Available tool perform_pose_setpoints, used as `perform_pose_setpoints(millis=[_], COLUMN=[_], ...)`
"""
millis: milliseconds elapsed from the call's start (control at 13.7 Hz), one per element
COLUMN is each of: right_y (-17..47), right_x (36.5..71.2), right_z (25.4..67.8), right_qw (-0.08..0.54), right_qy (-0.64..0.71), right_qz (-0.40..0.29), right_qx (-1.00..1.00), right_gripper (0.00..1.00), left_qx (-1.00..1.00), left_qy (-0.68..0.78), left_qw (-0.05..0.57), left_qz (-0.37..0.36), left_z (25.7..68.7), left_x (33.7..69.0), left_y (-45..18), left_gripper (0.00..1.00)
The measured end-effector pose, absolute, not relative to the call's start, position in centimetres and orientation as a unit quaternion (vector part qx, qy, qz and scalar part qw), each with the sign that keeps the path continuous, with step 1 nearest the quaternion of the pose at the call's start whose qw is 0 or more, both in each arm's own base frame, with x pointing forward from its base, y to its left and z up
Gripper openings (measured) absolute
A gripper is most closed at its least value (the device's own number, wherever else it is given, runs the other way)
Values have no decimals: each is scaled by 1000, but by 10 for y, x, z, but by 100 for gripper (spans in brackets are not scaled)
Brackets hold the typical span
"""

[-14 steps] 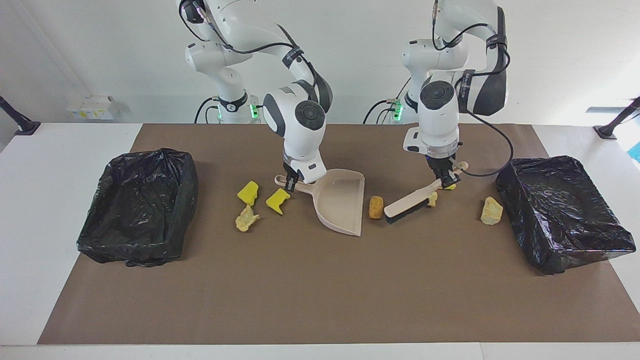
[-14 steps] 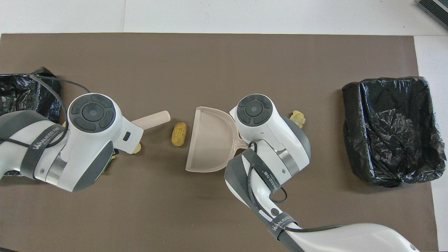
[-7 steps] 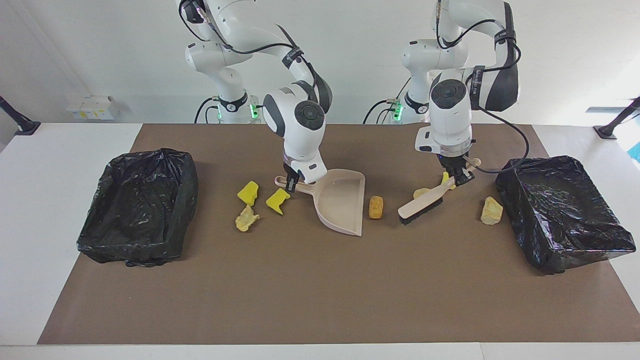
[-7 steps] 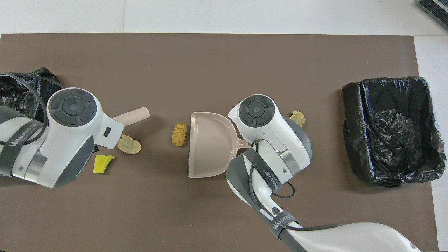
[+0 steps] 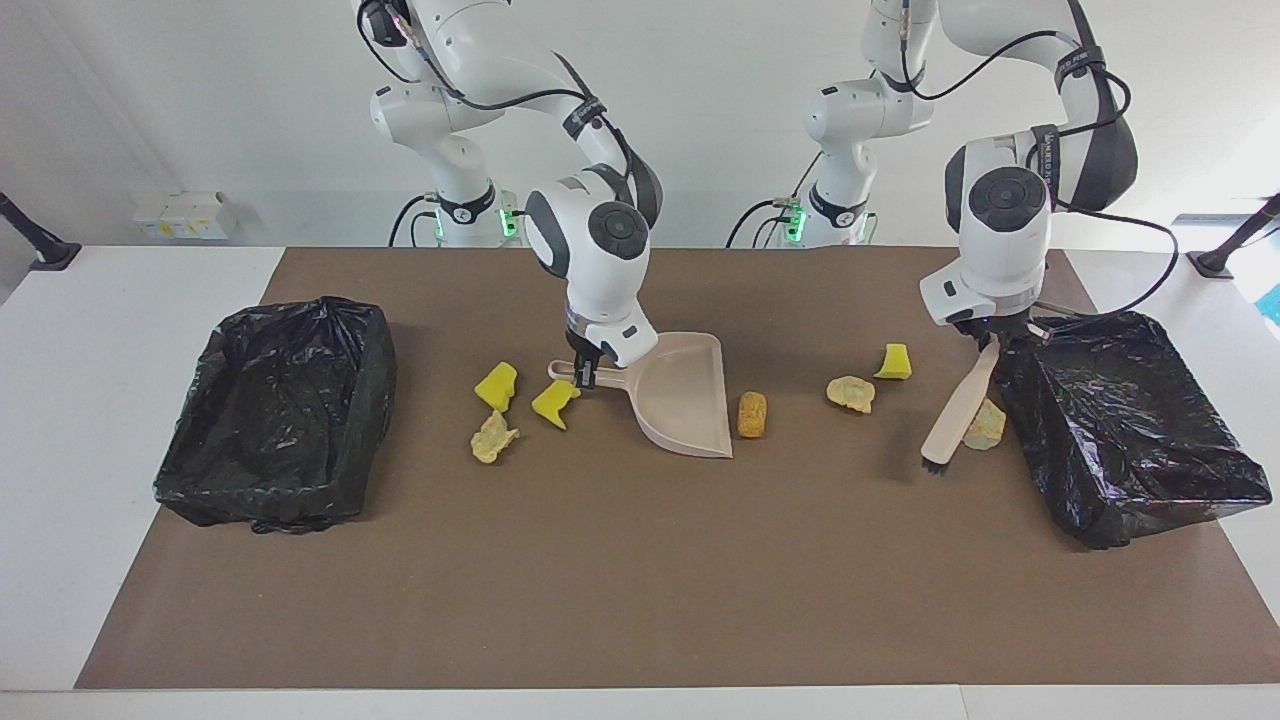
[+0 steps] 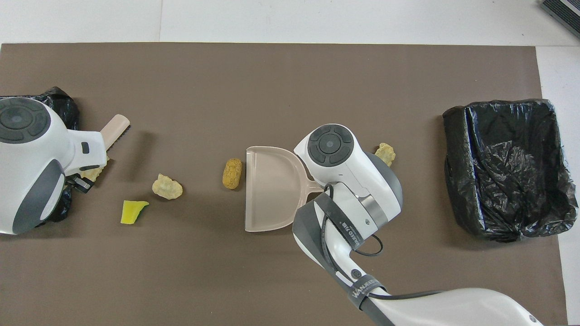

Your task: Sweep and dump trash in bin

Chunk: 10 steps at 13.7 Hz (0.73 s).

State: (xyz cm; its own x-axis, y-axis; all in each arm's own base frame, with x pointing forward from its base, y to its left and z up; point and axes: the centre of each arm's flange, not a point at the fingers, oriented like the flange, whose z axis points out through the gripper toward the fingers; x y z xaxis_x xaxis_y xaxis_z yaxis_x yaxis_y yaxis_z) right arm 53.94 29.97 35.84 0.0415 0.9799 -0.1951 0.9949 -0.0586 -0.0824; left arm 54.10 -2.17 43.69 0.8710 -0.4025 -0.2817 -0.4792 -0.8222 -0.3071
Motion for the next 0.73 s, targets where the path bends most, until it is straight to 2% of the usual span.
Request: perform_pose_setpoints(millis=[291, 728], right_y=[300, 300], right_x=[539, 539], right_z=[358, 358], right_qw=[38, 38], right_qy=[686, 686], right_qz=[-100, -101], right_qx=[720, 720], right_gripper=[33, 33], left_qx=[-975, -976], left_qy=[56, -4], left_qw=[196, 199], left_qz=[91, 93], left_z=[422, 369], left_x=[525, 477], left_y=[-13, -5], left_gripper=[26, 26])
